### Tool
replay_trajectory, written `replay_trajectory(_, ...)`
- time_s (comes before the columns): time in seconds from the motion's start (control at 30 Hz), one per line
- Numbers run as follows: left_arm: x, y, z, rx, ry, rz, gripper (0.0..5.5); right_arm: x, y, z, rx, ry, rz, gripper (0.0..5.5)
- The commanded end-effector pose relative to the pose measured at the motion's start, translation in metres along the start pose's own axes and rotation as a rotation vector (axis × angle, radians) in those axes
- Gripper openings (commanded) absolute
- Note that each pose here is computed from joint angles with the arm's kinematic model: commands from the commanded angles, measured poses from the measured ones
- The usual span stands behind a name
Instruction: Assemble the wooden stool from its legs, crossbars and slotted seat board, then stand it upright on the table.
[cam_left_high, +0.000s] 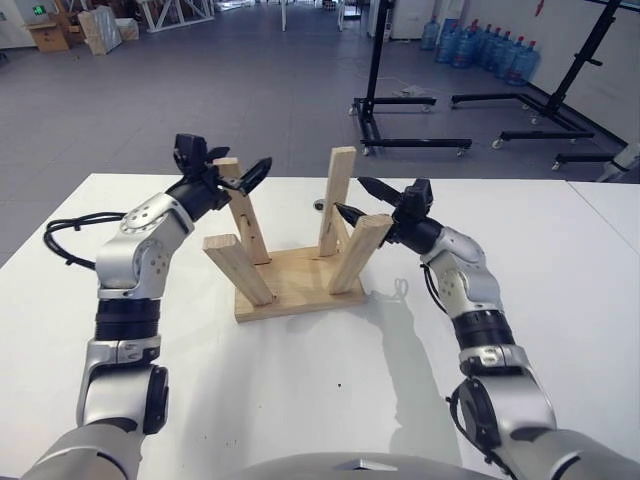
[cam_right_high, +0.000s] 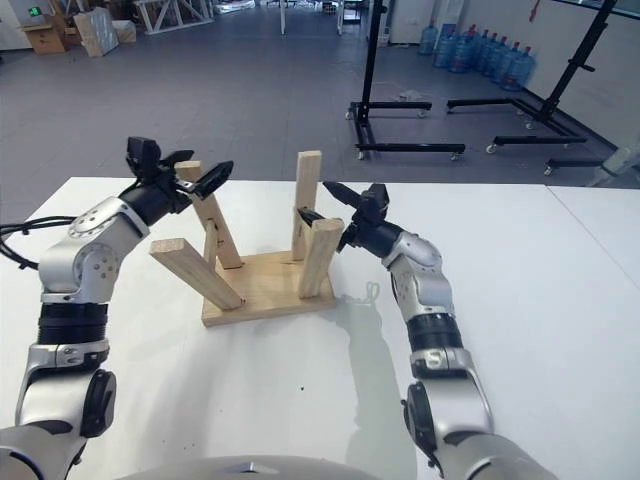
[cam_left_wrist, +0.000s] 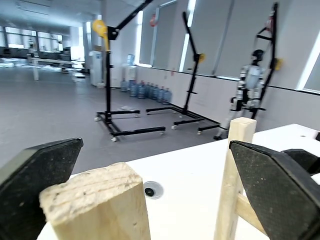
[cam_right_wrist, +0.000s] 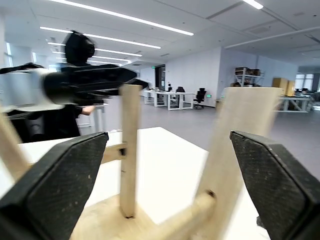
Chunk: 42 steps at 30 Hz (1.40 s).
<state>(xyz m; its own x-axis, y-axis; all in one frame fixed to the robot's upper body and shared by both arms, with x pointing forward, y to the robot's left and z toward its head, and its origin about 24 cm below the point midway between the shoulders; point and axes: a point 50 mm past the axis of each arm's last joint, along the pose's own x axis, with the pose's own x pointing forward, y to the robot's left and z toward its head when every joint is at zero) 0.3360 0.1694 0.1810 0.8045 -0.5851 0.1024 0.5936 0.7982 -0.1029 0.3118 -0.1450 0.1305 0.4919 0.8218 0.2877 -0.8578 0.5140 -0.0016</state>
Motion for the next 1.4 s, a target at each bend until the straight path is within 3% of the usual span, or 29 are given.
replay_trajectory(0.03,0.007,-0.007,-0.006,-0.005,0.019,-0.056,5.40,-0.005,0.010,0.019,-0.020,-0.003,-0.009,4.49)
replay_trajectory(0.17,-0.001,0.012,0.003,0.036,0.009,0.027,5.40,-0.017,-0.004,0.032,-0.055,0.033,-0.105,4.49)
replay_trajectory(0.33,-0.033,0.060,0.061,0.112,-0.127,0.226,5.40,-0.030,-0.031,0.060,-0.019,-0.010,-0.231,4.49)
replay_trajectory(0.43,-0.071,0.086,0.105,0.030,-0.268,0.256,5.40,-0.044,-0.053,0.077,0.067,0.019,-0.299,4.49)
replay_trajectory(0.47,-0.088,0.088,0.107,0.001,-0.248,0.202,5.40,-0.052,-0.058,0.079,0.106,0.054,-0.302,4.49)
replay_trajectory(0.6,-0.175,0.051,0.055,-0.022,0.115,-0.186,5.40,-0.119,-0.045,0.084,0.214,0.298,-0.179,4.49)
replay_trajectory(0.7,-0.203,0.025,0.033,-0.053,0.304,-0.339,5.40,-0.143,-0.022,0.088,0.219,0.449,-0.049,4.49)
replay_trajectory(0.77,-0.205,0.013,0.025,-0.027,0.392,-0.397,5.40,-0.145,-0.009,0.086,0.240,0.514,0.023,4.76)
replay_trajectory(0.87,-0.188,0.009,0.022,0.058,0.335,-0.434,5.40,-0.133,0.004,0.076,0.254,0.523,0.078,5.36)
replay_trajectory(1.07,-0.151,0.003,0.005,0.046,0.214,-0.458,5.40,-0.104,0.020,0.052,0.250,0.447,0.131,5.39)
replay_trajectory(1.2,-0.127,-0.020,-0.007,-0.035,0.209,-0.589,5.40,-0.086,0.030,0.044,0.264,0.408,0.196,5.39)
replay_trajectory(1.4,-0.105,-0.028,-0.010,-0.052,0.213,-0.664,5.40,-0.056,0.039,0.044,0.239,0.329,0.285,5.39)
